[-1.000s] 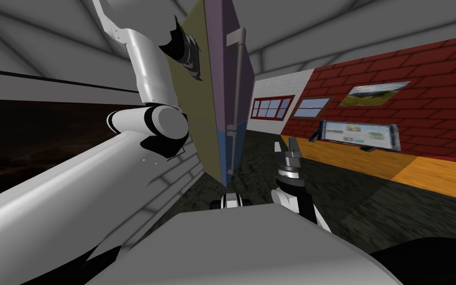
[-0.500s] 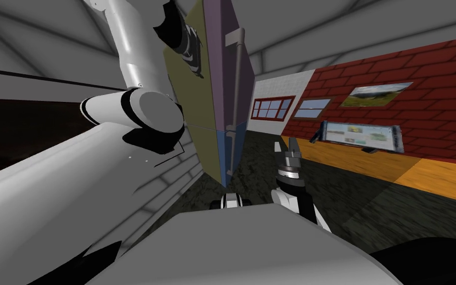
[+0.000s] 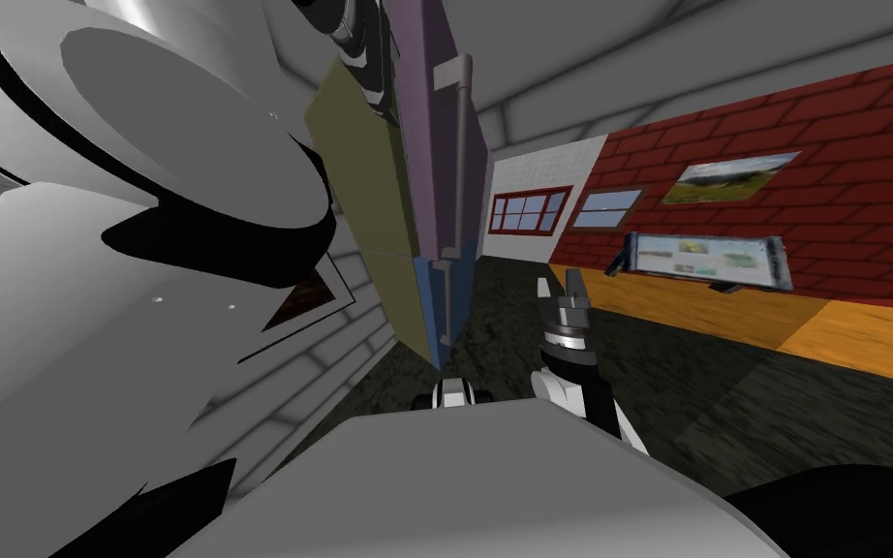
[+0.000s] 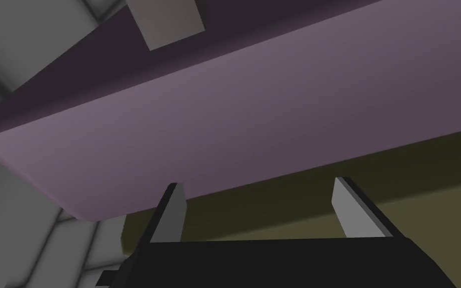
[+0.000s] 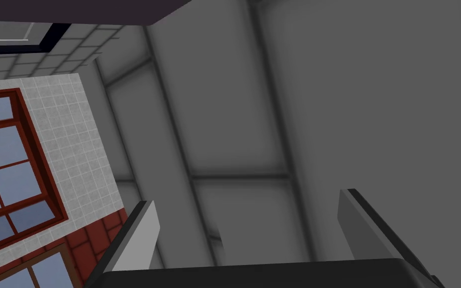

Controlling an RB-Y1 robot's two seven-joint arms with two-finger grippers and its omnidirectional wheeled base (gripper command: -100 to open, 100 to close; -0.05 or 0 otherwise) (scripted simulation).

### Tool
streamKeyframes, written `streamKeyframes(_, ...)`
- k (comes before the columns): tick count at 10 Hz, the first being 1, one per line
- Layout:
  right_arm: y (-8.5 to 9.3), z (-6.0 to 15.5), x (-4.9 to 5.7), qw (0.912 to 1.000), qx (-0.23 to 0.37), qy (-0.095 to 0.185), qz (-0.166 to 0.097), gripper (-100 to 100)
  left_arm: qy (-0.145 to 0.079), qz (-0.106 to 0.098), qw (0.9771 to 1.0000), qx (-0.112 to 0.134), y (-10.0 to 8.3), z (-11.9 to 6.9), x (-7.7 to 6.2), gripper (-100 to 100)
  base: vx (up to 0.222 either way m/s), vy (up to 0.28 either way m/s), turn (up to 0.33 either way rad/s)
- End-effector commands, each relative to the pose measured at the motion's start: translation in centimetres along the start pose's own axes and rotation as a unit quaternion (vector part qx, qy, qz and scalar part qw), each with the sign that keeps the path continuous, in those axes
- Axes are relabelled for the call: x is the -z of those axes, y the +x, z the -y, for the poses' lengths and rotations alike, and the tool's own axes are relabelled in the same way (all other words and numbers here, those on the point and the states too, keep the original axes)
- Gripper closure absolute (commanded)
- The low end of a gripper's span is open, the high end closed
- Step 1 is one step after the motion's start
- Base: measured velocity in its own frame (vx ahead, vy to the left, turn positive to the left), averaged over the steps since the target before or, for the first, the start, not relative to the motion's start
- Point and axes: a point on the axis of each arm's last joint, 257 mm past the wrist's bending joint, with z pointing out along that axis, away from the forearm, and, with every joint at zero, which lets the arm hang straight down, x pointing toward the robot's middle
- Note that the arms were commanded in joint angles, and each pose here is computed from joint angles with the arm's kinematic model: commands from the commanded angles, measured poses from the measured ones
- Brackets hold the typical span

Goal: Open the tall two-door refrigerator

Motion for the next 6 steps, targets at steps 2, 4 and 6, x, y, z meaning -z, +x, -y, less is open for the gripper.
streamKeyframes(2, 0.00, 0.00, 0.00, 1.0000, 0.000, 0.000, 0.000, 0, 0.011, -0.009, 0.9999, -0.009, 1.32, 1.82, 1.79, -100, -0.006, -0.024, -0.004)
streamKeyframes(4, -0.01, 0.01, 0.01, 1.0000, 0.000, 0.000, 0.000, 0, 0.009, -0.012, 0.9998, -0.010, 1.50, 2.02, 2.24, -100, 0.057, -0.010, 0.002)
streamKeyframes(6, -0.01, 0.01, 0.00, 1.0000, 0.000, 0.000, 0.000, 0, 0.008, 0.000, 0.9999, -0.011, 0.91, 2.27, 2.77, 100, -0.018, -0.068, 0.035)
